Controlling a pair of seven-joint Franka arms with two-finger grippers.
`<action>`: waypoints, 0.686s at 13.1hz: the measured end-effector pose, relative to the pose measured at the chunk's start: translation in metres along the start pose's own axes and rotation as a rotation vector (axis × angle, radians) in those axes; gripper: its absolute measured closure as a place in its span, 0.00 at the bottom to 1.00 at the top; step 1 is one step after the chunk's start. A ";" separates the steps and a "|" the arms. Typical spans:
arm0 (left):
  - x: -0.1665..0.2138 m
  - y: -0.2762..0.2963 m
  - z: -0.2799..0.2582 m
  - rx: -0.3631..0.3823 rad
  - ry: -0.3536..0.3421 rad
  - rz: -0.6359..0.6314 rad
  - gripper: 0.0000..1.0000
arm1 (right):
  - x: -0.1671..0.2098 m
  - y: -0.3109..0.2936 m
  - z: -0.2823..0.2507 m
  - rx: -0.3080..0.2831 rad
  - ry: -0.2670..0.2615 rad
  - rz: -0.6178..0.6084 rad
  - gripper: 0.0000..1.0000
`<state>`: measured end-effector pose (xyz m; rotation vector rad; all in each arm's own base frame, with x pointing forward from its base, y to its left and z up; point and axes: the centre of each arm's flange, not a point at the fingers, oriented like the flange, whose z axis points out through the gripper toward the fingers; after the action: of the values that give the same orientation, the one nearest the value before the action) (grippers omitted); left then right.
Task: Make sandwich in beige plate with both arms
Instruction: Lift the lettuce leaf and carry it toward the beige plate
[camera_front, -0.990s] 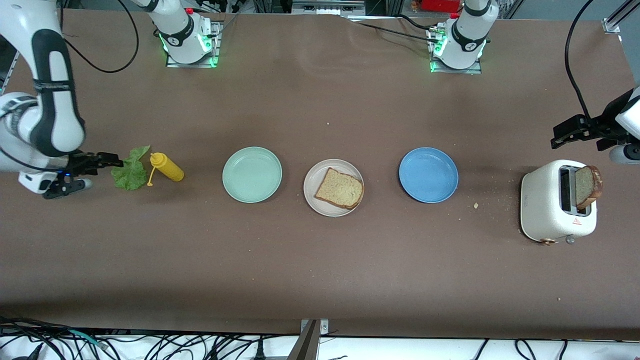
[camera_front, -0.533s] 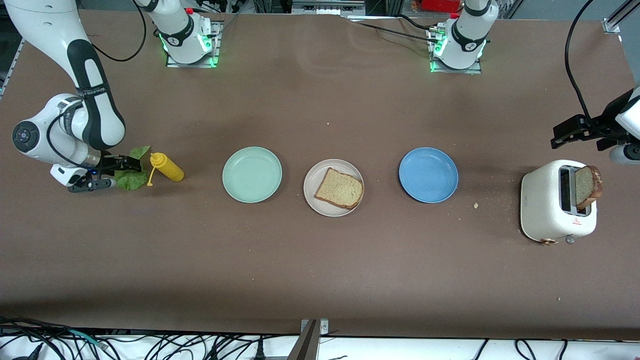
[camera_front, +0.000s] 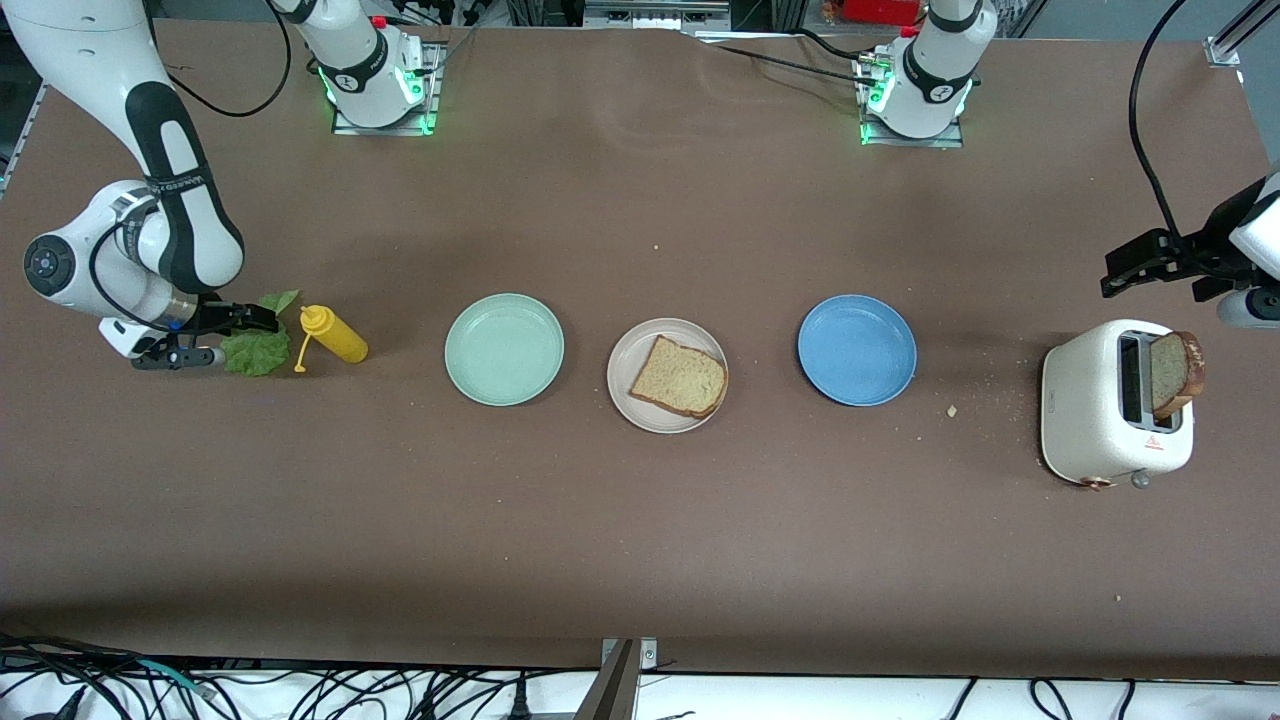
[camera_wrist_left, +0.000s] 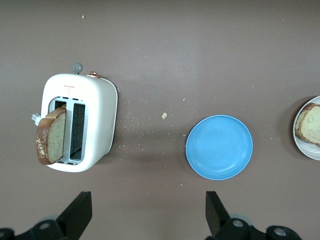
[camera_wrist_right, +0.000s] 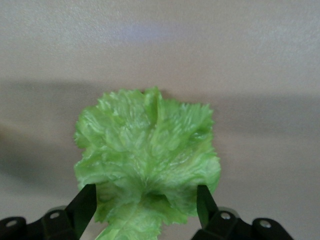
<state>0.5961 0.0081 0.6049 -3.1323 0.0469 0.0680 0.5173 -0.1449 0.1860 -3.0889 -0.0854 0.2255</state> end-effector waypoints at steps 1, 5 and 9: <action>0.000 0.000 0.000 0.000 0.000 0.000 0.00 | 0.000 -0.001 0.002 0.001 -0.004 0.002 0.18; 0.000 0.000 0.000 0.000 0.000 0.000 0.00 | -0.001 0.000 0.005 0.001 -0.010 0.006 0.64; 0.000 0.001 0.000 0.000 0.000 0.002 0.00 | 0.000 -0.001 0.000 0.008 -0.007 0.004 0.85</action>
<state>0.5961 0.0070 0.6049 -3.1324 0.0502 0.0680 0.5168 -0.1436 0.1863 -3.0805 -0.0784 0.2361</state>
